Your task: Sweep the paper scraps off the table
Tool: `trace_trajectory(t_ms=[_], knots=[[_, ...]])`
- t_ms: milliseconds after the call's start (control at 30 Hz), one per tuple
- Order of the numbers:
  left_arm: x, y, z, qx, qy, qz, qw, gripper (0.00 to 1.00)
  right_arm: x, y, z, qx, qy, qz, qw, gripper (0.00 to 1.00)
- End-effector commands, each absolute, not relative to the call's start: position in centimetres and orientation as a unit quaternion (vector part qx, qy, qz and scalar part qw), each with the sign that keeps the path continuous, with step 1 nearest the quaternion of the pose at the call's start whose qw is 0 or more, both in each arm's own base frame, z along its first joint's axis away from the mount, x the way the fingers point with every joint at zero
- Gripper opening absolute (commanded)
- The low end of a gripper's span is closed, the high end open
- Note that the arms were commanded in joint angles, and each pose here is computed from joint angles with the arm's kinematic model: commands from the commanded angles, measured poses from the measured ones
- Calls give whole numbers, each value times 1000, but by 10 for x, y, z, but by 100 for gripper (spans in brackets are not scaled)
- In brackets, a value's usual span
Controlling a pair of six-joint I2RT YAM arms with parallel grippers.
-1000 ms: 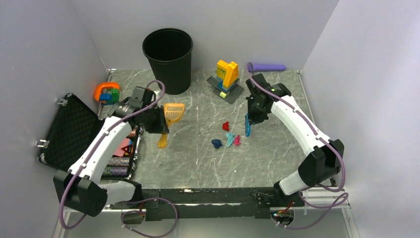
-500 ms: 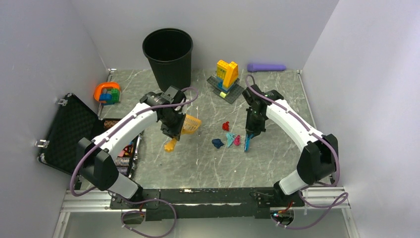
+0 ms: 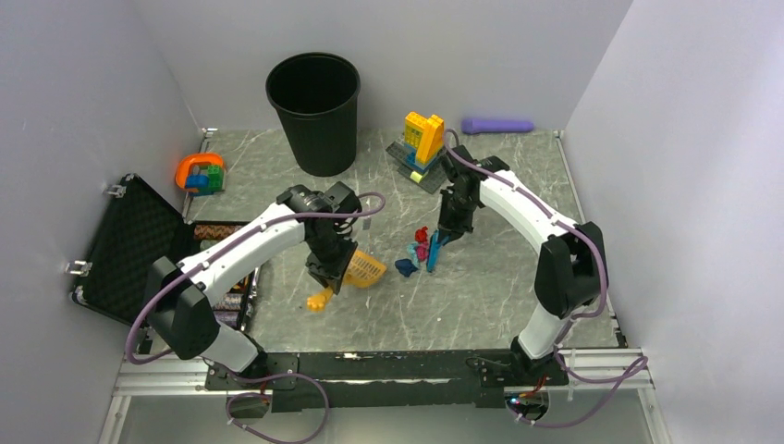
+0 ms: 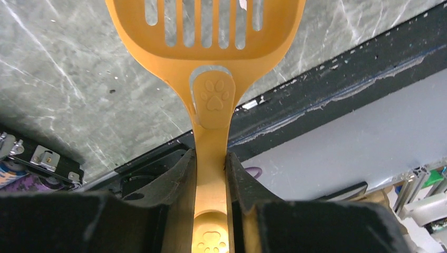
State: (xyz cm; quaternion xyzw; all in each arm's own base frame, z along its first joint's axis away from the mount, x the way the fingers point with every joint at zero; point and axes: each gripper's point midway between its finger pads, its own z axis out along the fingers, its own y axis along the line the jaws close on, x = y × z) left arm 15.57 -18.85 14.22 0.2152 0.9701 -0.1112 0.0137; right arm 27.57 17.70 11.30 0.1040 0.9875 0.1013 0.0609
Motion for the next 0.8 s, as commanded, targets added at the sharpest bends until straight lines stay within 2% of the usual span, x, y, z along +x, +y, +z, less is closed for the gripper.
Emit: trace_trajectory(t_ms=[0,333,533,767], knots=[[134,-193,148,234,964,-128,-19,0,306,198,139,89,979,149,110,0],[111,-214,136,265,951,-152,-52,0,318,145,145,-16,989,13,150,0],[111,-225,124,293,943,-152,-40,0,340,124,127,-96,984,-74,129,0],[122,-227,111,292,947,-136,-25,0,371,149,133,-235,952,-56,190,0]])
